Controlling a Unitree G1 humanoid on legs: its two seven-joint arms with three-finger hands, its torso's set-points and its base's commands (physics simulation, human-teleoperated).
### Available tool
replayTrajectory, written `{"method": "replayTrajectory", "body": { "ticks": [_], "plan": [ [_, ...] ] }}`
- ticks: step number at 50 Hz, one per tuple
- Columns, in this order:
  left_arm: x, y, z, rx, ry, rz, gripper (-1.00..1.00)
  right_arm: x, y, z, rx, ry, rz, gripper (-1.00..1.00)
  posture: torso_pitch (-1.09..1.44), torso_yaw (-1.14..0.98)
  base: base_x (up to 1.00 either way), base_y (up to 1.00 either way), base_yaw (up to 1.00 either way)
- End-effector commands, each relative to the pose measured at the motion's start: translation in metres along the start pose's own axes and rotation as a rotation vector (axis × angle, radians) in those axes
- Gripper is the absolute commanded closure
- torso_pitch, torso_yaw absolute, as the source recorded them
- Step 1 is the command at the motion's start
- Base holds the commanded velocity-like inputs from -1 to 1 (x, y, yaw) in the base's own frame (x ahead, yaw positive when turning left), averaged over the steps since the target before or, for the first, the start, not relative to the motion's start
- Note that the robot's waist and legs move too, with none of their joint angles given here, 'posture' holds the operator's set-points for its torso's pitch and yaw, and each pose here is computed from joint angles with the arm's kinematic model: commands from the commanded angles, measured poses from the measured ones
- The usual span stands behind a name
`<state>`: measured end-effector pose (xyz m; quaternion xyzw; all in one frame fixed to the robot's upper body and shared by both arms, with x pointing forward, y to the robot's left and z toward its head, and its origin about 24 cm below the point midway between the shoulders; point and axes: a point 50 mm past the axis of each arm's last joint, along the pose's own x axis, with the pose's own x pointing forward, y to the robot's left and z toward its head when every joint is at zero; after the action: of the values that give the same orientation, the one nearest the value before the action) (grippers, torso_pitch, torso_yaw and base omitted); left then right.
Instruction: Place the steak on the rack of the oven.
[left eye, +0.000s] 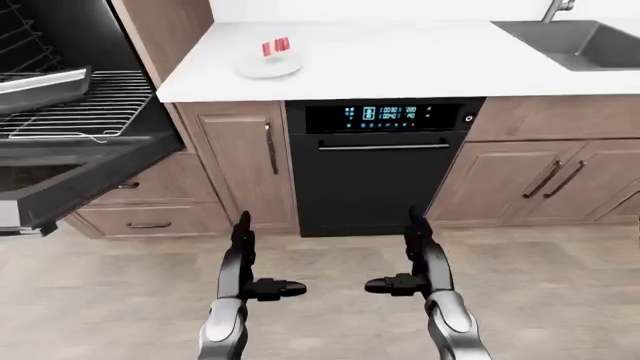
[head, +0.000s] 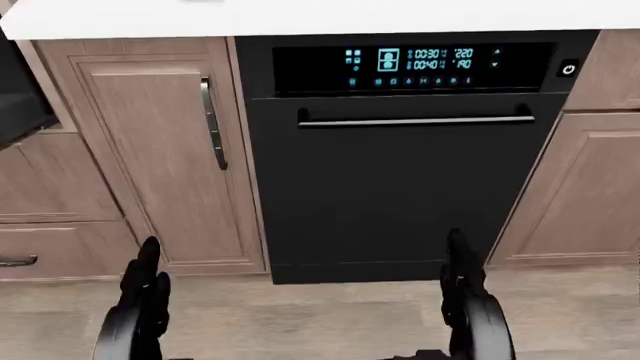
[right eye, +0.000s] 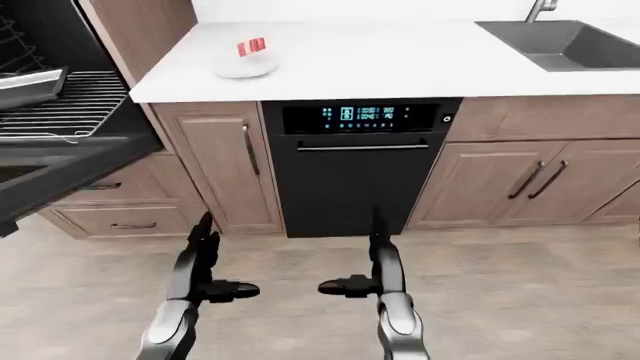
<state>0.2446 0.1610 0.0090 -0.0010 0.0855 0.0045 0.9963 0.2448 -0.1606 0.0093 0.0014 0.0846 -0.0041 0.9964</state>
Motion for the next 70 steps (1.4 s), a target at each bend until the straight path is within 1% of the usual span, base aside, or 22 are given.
{"method": "replayTrajectory", "body": {
  "ticks": [1, 4, 10, 15, 17, 21, 25, 26, 29, 33, 34, 38, 42, 46, 50, 55, 58, 60, 61, 64, 70],
  "plan": [
    [0.004, 0.000, 0.033, 0.013, -0.170, 0.001, -1.00, 0.004, 0.000, 0.032, 0.012, -0.168, 0.007, -1.00, 0.00, 0.00, 0.00, 0.00, 0.00],
    [0.004, 0.001, 0.033, 0.016, -0.171, 0.004, -1.00, 0.003, 0.001, 0.034, 0.025, -0.171, 0.011, -1.00, 0.00, 0.00, 0.00, 0.00, 0.00],
    [0.003, 0.001, 0.035, 0.020, -0.172, 0.005, -1.00, 0.003, 0.000, 0.034, 0.021, -0.177, 0.008, -1.00, 0.00, 0.00, 0.00, 0.00, 0.00],
    [0.002, 0.001, 0.035, 0.025, -0.175, 0.007, -1.00, 0.001, 0.001, 0.038, 0.008, -0.183, 0.007, -1.00, 0.00, 0.00, 0.00, 0.00, 0.00],
    [0.003, 0.001, 0.035, 0.036, -0.178, 0.009, -1.00, 0.003, 0.001, 0.038, -0.001, -0.184, 0.010, -1.00, 0.00, 0.00, 0.00, 0.00, 0.00],
    [0.008, 0.001, 0.042, 0.037, -0.190, 0.020, -1.00, 0.005, 0.002, 0.044, -0.010, -0.184, 0.016, -1.00, 0.00, 0.00, 0.00, 0.00, 0.00],
    [0.013, -0.003, 0.056, 0.026, -0.207, 0.021, -1.00, 0.010, 0.001, 0.060, -0.017, -0.196, 0.012, -1.00, 0.00, 0.00, 0.00, 0.00, 0.00],
    [0.014, -0.005, 0.063, 0.020, -0.215, 0.021, -1.00, 0.013, 0.001, 0.065, -0.020, -0.201, 0.014, -1.00, 0.00, 0.00, 0.00, 0.00, 0.00],
    [0.019, -0.004, 0.077, 0.001, -0.227, 0.030, -1.00, 0.019, 0.000, 0.080, -0.029, -0.214, 0.012, -1.00, 0.00, 0.00, 0.00, 0.00, 0.00],
    [0.028, 0.001, 0.099, -0.016, -0.250, 0.048, -1.00, 0.025, -0.002, 0.100, -0.040, -0.227, 0.011, -1.00, 0.00, 0.00, 0.00, 0.00, 0.00],
    [0.031, 0.002, 0.101, -0.018, -0.252, 0.049, -1.00, 0.026, -0.002, 0.103, -0.042, -0.230, 0.009, -1.00, 0.00, 0.00, 0.00, 0.00, 0.00],
    [0.033, 0.004, 0.119, -0.017, -0.267, 0.059, -1.00, 0.028, -0.002, 0.121, -0.048, -0.238, 0.008, -1.00, 0.00, 0.00, 0.00, 0.00, 0.00],
    [0.037, 0.010, 0.139, -0.046, -0.284, 0.075, -1.00, 0.030, -0.004, 0.138, -0.061, -0.252, 0.006, -1.00, 0.00, 0.00, 0.00, 0.00, 0.00],
    [0.041, 0.014, 0.156, -0.032, -0.298, 0.095, -1.00, 0.031, -0.003, 0.153, -0.066, -0.267, 0.006, -1.00, 0.00, 0.00, 0.00, 0.00, 0.00],
    [0.042, 0.018, 0.167, -0.013, -0.299, 0.105, -1.00, 0.032, -0.004, 0.169, -0.066, -0.274, 0.000, -1.00, 0.00, 0.00, 0.00, 0.00, 0.00],
    [0.045, 0.023, 0.176, -0.019, -0.305, 0.113, -1.00, 0.030, -0.003, 0.188, -0.078, -0.271, 0.002, -1.00, 0.00, 0.00, 0.00, 0.00, 0.00],
    [0.044, 0.026, 0.185, -0.024, -0.311, 0.122, -1.00, 0.029, -0.003, 0.199, -0.086, -0.299, 0.005, -1.00, 0.00, 0.00, 0.00, 0.00, 0.00],
    [0.044, 0.028, 0.189, -0.021, -0.313, 0.131, -1.00, 0.030, -0.002, 0.206, -0.098, -0.300, 0.009, -1.00, 0.00, 0.00, 0.00, 0.00, 0.00],
    [0.043, 0.029, 0.193, -0.019, -0.314, 0.132, -1.00, 0.030, -0.002, 0.208, -0.108, -0.299, 0.011, -1.00, 0.00, 0.00, 0.00, 0.00, 0.00],
    [0.044, 0.030, 0.198, -0.008, -0.317, 0.135, -1.00, 0.030, -0.004, 0.216, -0.105, -0.306, 0.007, -1.00, 0.00, 0.00, 0.00, 0.00, 0.00],
    [0.044, 0.033, 0.208, -0.014, -0.323, 0.141, -1.00, 0.028, -0.003, 0.224, -0.098, -0.325, 0.015, -1.00, 0.00, 0.00, 0.00, 0.00, 0.00]
  ]
}}
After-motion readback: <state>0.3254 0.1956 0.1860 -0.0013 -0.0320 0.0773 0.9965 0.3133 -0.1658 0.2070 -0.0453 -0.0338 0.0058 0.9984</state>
